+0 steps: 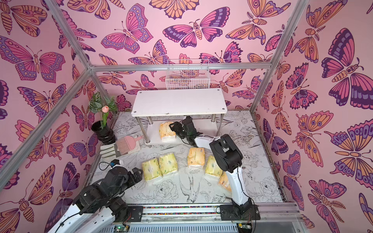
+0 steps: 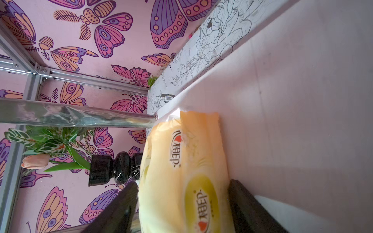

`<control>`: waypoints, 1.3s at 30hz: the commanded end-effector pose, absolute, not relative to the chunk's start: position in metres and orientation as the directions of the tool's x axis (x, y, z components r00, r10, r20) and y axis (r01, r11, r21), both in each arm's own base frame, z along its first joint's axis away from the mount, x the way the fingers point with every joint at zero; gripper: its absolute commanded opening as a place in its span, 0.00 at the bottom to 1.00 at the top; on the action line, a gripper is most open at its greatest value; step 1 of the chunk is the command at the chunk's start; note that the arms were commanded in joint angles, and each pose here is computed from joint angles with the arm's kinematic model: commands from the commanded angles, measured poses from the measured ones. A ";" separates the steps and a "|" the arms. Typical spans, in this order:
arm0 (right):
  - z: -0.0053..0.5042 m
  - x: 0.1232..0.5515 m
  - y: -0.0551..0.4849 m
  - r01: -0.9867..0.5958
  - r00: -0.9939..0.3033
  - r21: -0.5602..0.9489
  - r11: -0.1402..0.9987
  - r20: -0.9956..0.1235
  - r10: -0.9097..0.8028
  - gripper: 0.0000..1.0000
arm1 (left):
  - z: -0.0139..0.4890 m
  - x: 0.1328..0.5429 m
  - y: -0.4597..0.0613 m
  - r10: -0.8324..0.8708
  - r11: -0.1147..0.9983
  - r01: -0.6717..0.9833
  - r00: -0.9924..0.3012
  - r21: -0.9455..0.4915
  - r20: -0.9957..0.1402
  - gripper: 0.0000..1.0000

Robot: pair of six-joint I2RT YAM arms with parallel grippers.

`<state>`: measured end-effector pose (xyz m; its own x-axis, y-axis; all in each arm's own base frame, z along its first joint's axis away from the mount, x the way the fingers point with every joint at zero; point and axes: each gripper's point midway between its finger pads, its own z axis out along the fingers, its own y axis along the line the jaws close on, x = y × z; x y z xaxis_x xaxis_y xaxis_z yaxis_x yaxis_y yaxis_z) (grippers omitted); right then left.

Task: Place the tissue boxes on the shelf by color
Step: Place a box of tissues on the shelf.

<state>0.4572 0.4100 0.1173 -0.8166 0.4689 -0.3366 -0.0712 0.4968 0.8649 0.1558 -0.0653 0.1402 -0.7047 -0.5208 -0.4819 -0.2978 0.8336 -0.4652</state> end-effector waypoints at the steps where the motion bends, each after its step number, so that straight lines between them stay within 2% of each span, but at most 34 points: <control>1: 0.106 0.453 0.422 -0.058 -0.836 0.865 0.499 -0.315 0.450 0.75 | 0.134 0.151 -0.062 -0.524 0.833 -0.313 -0.709 -0.455 -0.472 1.00; 16: 0.102 0.442 0.429 -0.040 -0.842 0.880 0.473 -0.284 0.458 0.74 | 0.131 0.151 -0.061 -0.526 0.833 -0.320 -0.710 -0.451 -0.468 1.00; 24: 0.137 0.430 0.407 -0.081 -0.796 0.881 0.467 -0.339 0.502 0.78 | 0.137 0.153 -0.062 -0.500 0.849 -0.293 -0.712 -0.439 -0.493 1.00; 32: 0.172 0.379 0.355 -0.121 -0.766 0.853 0.508 -0.406 0.498 0.86 | 0.158 0.163 -0.070 -0.401 0.895 -0.182 -0.728 -0.408 -0.555 1.00; 39: 0.159 0.309 0.289 -0.063 -0.788 0.786 0.615 -0.418 0.452 0.89 | 0.164 0.173 -0.098 -0.312 0.902 -0.050 -0.762 -0.429 -0.567 1.00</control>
